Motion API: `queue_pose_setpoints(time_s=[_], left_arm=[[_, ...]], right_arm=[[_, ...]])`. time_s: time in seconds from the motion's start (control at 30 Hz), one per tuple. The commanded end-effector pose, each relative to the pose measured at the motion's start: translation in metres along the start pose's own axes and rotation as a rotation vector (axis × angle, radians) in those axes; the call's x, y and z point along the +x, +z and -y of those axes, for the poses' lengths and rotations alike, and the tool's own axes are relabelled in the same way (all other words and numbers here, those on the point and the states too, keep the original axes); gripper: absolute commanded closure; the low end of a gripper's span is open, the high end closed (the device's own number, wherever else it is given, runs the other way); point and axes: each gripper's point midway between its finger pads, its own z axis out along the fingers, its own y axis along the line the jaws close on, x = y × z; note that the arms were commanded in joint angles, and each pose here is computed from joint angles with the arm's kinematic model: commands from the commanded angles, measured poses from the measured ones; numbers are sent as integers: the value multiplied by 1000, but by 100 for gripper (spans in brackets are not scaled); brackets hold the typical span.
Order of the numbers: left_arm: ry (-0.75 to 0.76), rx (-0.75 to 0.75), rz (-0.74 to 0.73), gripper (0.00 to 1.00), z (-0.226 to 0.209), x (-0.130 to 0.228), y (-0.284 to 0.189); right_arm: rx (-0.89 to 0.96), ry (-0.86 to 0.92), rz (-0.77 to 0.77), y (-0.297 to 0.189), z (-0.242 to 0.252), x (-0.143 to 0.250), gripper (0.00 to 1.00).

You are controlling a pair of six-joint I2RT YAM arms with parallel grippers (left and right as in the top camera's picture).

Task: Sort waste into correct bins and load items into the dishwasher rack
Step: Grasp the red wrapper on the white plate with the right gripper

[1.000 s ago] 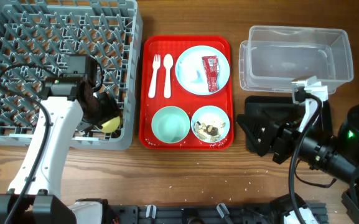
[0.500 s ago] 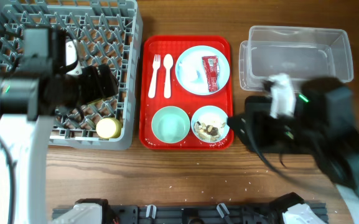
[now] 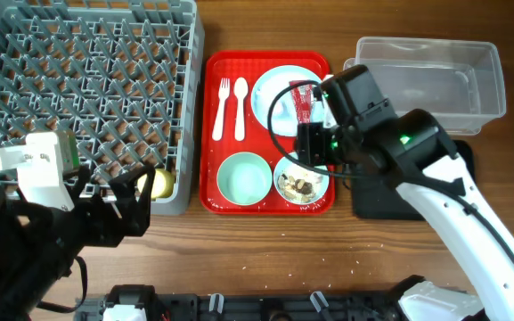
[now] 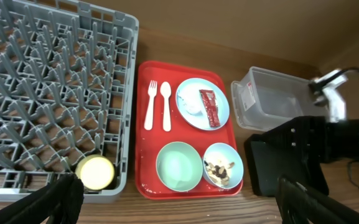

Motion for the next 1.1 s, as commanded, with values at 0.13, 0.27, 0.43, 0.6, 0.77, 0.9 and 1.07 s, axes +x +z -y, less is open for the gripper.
queue_pose_setpoints(time_s=[0.13, 0.27, 0.43, 0.6, 0.77, 0.9, 1.07], left_arm=[[25, -9, 15, 0, -1, -3, -2], [25, -9, 15, 0, -1, -3, -2], [23, -11, 8, 0, -1, -2, -2], [23, -11, 8, 0, -1, -2, -2], [23, -11, 8, 0, -1, -2, -2], [23, -11, 8, 0, -1, -2, -2], [23, -11, 8, 0, -1, -2, -2]], right_arm=[[58, -7, 25, 23, -5, -41, 25], [244, 78, 16, 93, 32, -62, 41], [330, 165, -53, 173, 88, -69, 55], [264, 133, -165, 232, 102, -52, 58], [266, 130, -171, 252, 105, -48, 76], [253, 134, -192, 252, 104, -43, 80], [234, 144, -226, 252, 103, -32, 95]])
